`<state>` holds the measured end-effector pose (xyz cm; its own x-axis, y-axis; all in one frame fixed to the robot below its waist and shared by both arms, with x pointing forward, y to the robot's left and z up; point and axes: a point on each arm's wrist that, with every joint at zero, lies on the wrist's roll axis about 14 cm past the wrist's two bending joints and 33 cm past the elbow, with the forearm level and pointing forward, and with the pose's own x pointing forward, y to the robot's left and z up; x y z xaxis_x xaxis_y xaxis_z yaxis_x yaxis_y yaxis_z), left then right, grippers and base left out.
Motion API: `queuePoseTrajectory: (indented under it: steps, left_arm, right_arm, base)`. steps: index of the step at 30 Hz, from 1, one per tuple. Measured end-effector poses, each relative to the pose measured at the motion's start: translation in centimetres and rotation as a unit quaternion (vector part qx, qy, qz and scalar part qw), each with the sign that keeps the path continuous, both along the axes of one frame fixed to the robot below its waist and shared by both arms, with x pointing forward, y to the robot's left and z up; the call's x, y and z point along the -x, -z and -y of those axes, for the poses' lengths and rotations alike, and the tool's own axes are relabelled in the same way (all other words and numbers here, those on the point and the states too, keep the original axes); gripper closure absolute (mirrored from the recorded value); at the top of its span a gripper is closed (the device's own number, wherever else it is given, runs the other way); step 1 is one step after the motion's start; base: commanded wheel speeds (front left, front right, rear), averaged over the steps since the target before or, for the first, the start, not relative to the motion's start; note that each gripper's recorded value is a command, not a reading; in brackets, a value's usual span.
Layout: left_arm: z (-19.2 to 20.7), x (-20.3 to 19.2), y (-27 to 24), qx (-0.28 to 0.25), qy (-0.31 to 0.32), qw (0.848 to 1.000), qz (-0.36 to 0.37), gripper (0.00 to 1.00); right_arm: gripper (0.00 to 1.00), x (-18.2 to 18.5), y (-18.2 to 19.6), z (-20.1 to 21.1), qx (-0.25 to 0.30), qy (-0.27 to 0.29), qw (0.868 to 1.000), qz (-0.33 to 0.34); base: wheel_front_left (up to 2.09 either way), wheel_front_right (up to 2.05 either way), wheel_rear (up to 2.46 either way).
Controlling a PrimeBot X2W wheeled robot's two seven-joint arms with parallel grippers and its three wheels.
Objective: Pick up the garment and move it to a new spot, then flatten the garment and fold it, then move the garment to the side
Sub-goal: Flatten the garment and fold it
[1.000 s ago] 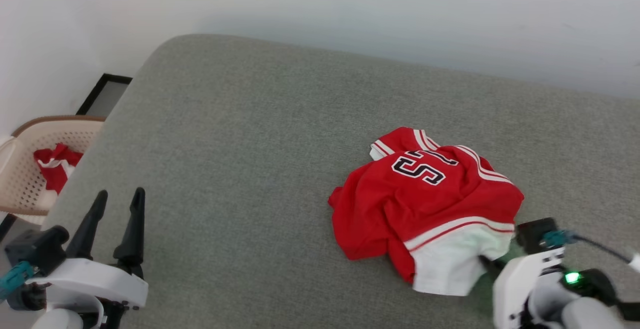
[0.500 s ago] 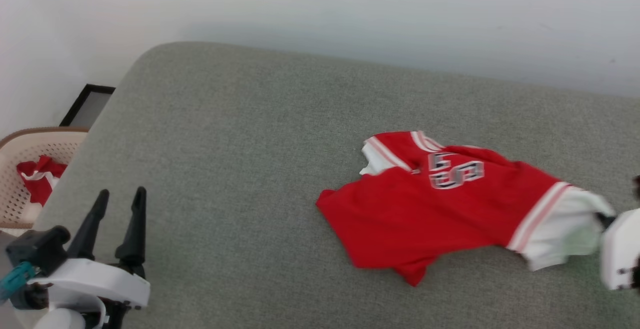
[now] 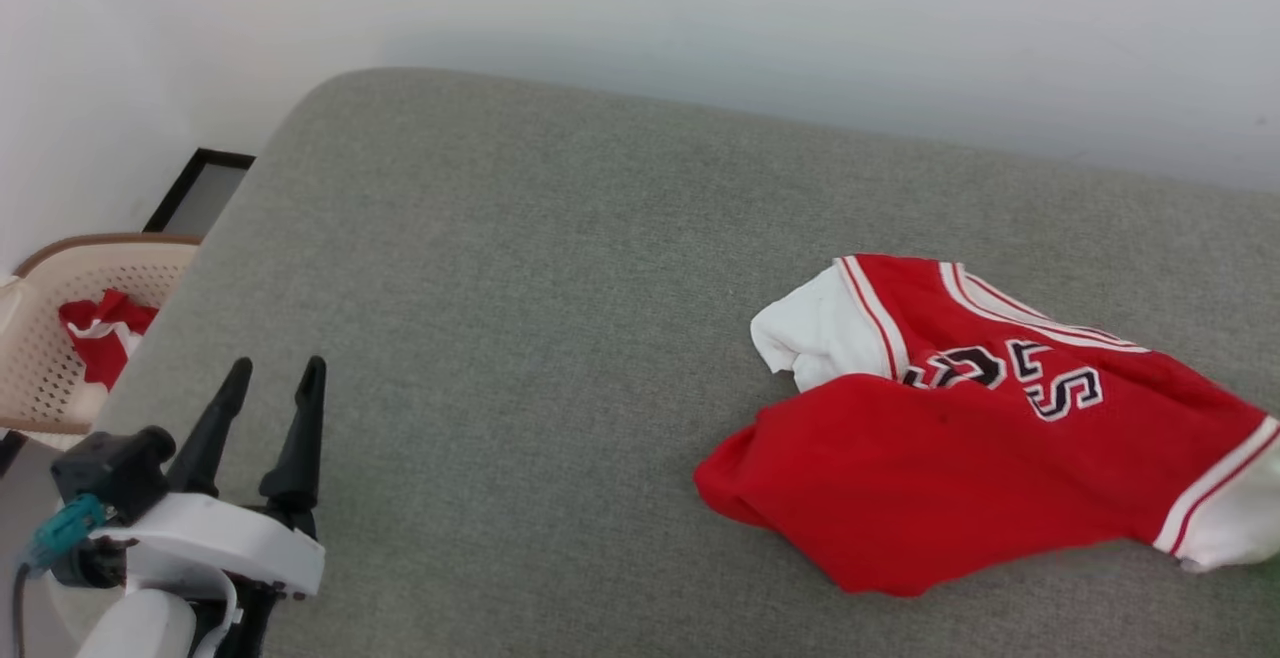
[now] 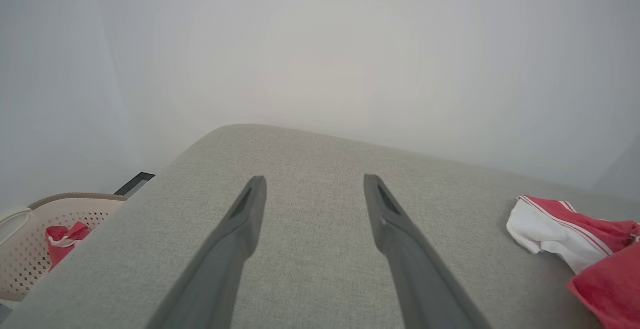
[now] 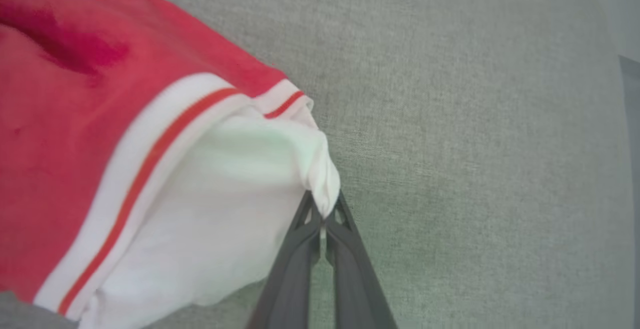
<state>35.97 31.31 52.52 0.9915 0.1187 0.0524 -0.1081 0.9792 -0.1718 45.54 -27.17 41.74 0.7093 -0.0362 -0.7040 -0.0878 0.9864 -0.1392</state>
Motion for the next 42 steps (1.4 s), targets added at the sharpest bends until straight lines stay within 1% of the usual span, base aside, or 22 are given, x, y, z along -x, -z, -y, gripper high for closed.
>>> queuePoseTrajectory:
  steps: [2, 4, 7, 9, 10, 11, 18, 22, 26, 29, 33, 35, 39, 42]
  left_arm:
    - [-0.1, 0.1, 0.1, -0.001, -0.001, 1.0, -0.003, 0.0]
    - [-0.1, 0.0, 0.1, -0.001, 0.0, 1.0, -0.002, 0.0]
    - [-0.1, -0.1, 0.1, -0.002, 0.002, 1.0, -0.004, 0.0]
    - [0.0, -0.3, 0.1, -0.004, 0.005, 1.0, -0.004, 0.0]
    - [0.1, -0.5, 0.0, -0.005, 0.007, 1.0, -0.003, 0.0]
    - [0.1, -0.7, -0.2, -0.006, 0.009, 1.0, -0.001, 0.0]
    - [1.6, -2.2, -0.9, -0.014, 0.046, 0.999, -0.007, 0.0]
    - [3.2, -3.7, -2.1, -0.023, 0.08, 0.997, -0.005, 0.0]
    - [5.4, -5.2, -3.3, -0.03, 0.121, 0.992, -0.011, 0.0]
    - [7.5, -6.6, -4.0, -0.032, 0.157, 0.987, -0.025, 0.0]
    - [10.7, -8.6, -5.2, -0.041, 0.205, 0.977, -0.037, 0.0]
    - [12.5, -9.4, -5.5, -0.042, 0.229, 0.971, -0.046, 0.0]
    - [15.9, -10.9, -5.3, -0.04, 0.274, 0.958, -0.079, 0.0]
    - [18.1, -11.9, -4.2, -0.051, 0.303, 0.944, -0.122, 0.0]
  right_arm:
    - [1.0, 0.6, 1.2, 0.0, -0.004, 0.006, 1.0, -0.021]
    - [1.0, 1.0, 2.4, -0.5, -0.023, 0.015, 0.999, -0.035]
    - [1.0, 0.7, 2.5, -0.6, -0.036, 0.026, 0.998, -0.034]
    - [0.65, 0.7, 2.7, -0.6, -0.037, 0.027, 0.998, -0.033]
    - [0.29, 0.6, 2.6, -0.6, -0.038, 0.028, 0.998, -0.031]
    - [0.0, 0.6, 2.6, -0.6, -0.039, 0.028, 0.998, -0.031]
    - [0.0, 0.7, 1.1, -0.5, -0.059, 0.03, 0.998, -0.01]
    - [0.0, 0.4, -1.2, 0.1, -0.061, 0.027, 0.997, 0.033]
    - [0.0, 0.5, -3.8, 0.9, -0.065, 0.026, 0.993, 0.098]
    - [0.0, 0.6, -6.0, 0.9, -0.075, 0.027, 0.983, 0.166]
    - [0.0, 1.5, -8.6, -0.1, -0.087, 0.016, 0.962, 0.257]
    - [0.0, 2.3, -9.8, -0.5, -0.088, 0.011, 0.949, 0.301]
    - [0.0, 4.0, -11.5, -1.0, -0.086, 0.012, 0.928, 0.362]
    - [0.0, 5.4, -11.7, -1.2, -0.088, 0.023, 0.919, 0.383]
  base:
    - [0.0, 0.0, 0.0]
    - [0.0, 0.0, 0.0]
    - [0.0, 0.0, 0.0]
    - [0.0, 0.0, 0.0]
    - [0.0, 0.0, 0.0]
    - [0.0, 0.0, 0.0]
    - [0.0, 0.0, 0.0]
    - [0.0, 0.0, 0.0]
    - [0.0, 0.0, 0.0]
    - [0.0, 0.0, 0.0]
    - [0.0, 0.0, 0.0]
    - [0.0, 0.0, 0.0]
    - [0.0, 0.0, 0.0]
    - [0.0, 0.0, 0.0]
